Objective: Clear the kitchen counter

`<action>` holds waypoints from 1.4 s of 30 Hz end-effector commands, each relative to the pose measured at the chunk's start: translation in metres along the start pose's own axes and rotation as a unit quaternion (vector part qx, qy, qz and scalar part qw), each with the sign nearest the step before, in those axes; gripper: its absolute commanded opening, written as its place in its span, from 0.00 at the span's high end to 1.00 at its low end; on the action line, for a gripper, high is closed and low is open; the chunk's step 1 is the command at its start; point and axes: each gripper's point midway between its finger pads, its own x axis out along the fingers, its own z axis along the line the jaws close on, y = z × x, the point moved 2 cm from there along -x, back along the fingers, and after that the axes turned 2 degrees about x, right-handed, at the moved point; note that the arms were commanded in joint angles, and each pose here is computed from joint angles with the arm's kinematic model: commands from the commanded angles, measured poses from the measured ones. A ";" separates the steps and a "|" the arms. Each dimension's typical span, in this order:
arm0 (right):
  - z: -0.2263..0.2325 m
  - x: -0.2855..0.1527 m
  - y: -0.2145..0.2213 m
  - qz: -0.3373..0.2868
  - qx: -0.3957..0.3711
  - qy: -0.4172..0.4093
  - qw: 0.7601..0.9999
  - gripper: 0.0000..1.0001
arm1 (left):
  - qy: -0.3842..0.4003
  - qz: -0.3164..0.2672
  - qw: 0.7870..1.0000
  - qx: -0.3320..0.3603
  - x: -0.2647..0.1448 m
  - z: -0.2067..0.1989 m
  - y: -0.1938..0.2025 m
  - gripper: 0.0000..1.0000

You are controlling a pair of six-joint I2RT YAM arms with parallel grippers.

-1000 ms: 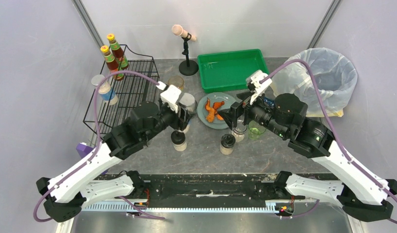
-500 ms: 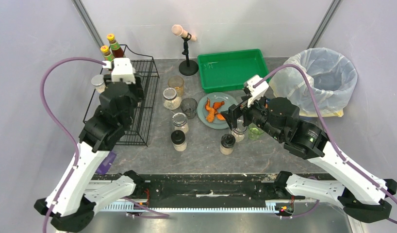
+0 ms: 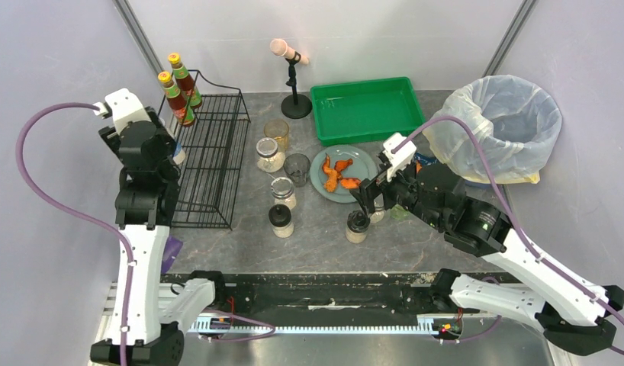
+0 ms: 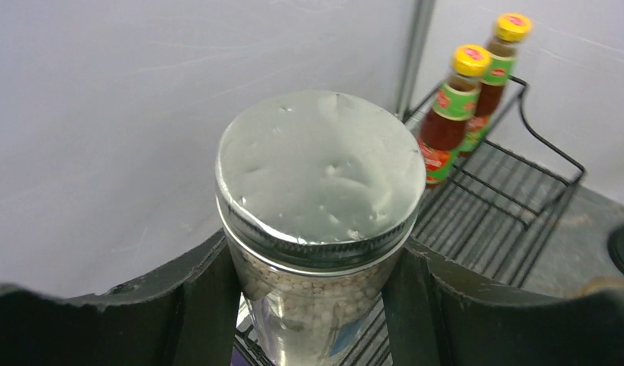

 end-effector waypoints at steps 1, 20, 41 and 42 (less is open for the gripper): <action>0.004 -0.007 -0.002 -0.027 -0.008 -0.022 0.999 0.02 | -0.037 -0.046 0.993 -0.099 0.019 0.013 -0.014 0.74; -0.007 -0.006 0.043 -0.011 -0.051 -0.007 0.999 0.02 | -0.084 -0.043 0.988 -0.126 0.068 0.010 0.073 0.70; -0.012 -0.008 0.048 -0.009 -0.051 0.007 0.999 0.02 | -0.087 -0.019 0.987 -0.132 0.065 0.008 0.130 0.22; -0.013 -0.008 0.048 -0.009 -0.052 0.008 0.999 0.02 | -0.088 -0.016 0.988 -0.129 0.065 0.008 0.130 0.20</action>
